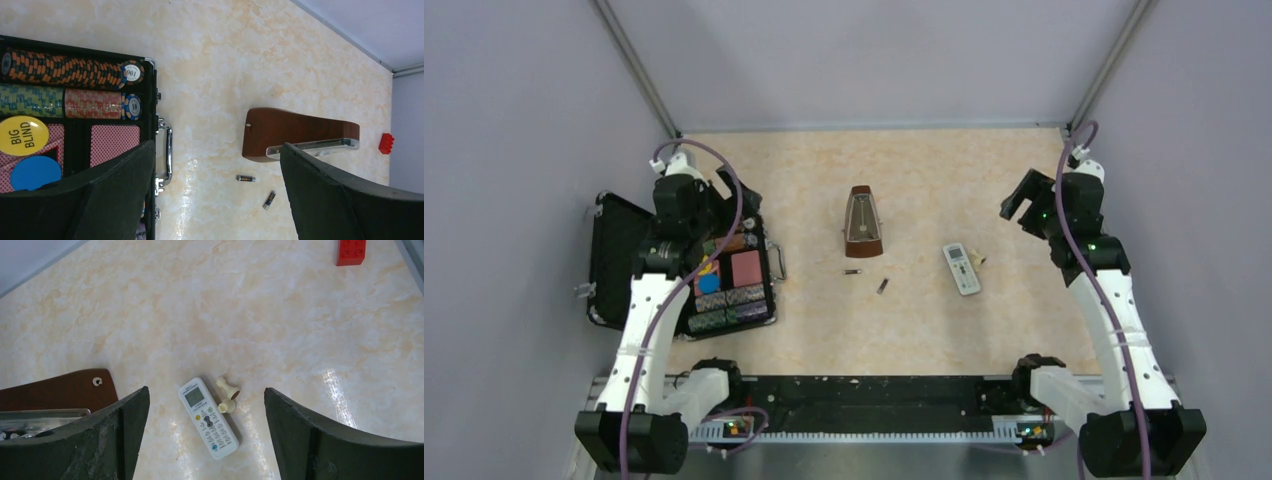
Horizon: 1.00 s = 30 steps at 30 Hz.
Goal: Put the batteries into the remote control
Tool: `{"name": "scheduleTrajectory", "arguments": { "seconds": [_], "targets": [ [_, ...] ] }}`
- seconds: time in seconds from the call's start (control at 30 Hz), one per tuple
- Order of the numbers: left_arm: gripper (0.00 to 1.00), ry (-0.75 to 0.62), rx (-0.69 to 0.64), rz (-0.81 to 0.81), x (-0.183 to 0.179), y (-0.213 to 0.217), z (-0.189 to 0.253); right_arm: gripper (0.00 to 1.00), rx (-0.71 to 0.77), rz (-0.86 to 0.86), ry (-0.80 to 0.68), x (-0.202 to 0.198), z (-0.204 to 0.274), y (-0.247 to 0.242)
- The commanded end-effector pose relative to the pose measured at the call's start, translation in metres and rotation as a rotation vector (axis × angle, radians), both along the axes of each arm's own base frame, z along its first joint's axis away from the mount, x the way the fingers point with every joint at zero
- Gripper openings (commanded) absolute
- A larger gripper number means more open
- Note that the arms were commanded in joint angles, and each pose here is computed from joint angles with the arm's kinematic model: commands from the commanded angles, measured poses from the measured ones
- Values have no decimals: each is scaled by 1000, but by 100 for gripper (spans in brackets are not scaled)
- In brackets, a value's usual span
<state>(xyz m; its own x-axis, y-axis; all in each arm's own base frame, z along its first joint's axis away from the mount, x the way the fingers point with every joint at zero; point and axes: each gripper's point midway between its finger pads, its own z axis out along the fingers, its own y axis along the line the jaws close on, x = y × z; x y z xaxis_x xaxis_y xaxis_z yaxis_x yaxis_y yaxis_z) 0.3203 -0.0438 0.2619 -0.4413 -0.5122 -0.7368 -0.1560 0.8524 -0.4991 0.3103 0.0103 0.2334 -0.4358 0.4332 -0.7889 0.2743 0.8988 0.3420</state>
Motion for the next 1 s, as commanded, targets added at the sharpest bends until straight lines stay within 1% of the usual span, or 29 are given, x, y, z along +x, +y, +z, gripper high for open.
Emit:
{"name": "scheduleTrajectory", "arguments": {
  "seconds": [0.0,0.17,0.3,0.4,0.53,0.67,0.8,0.97],
  "targets": [
    [99,-45,-77,-23,5,-11,9,85,-21,42,45,-2,-4,2],
    [99,7,-189,-75,8,-28,-15,93,-11,139,84,-10,-16,15],
    [99,36,-205,-96,8,-32,-33,94,11,194,112,-20,-30,25],
    [99,15,-181,-107,4,-31,-35,94,20,191,161,-27,-45,25],
    [99,-20,-149,-177,-2,-37,-28,93,37,198,225,-33,-68,36],
    [99,-48,-155,-259,-7,-47,-21,91,-3,200,296,-35,-92,49],
    [99,-77,-163,-295,-12,-53,-21,89,-27,213,349,-39,-117,63],
    [99,-145,-170,-320,-15,-57,-18,94,-82,227,417,-45,-152,75]
  ]
}}
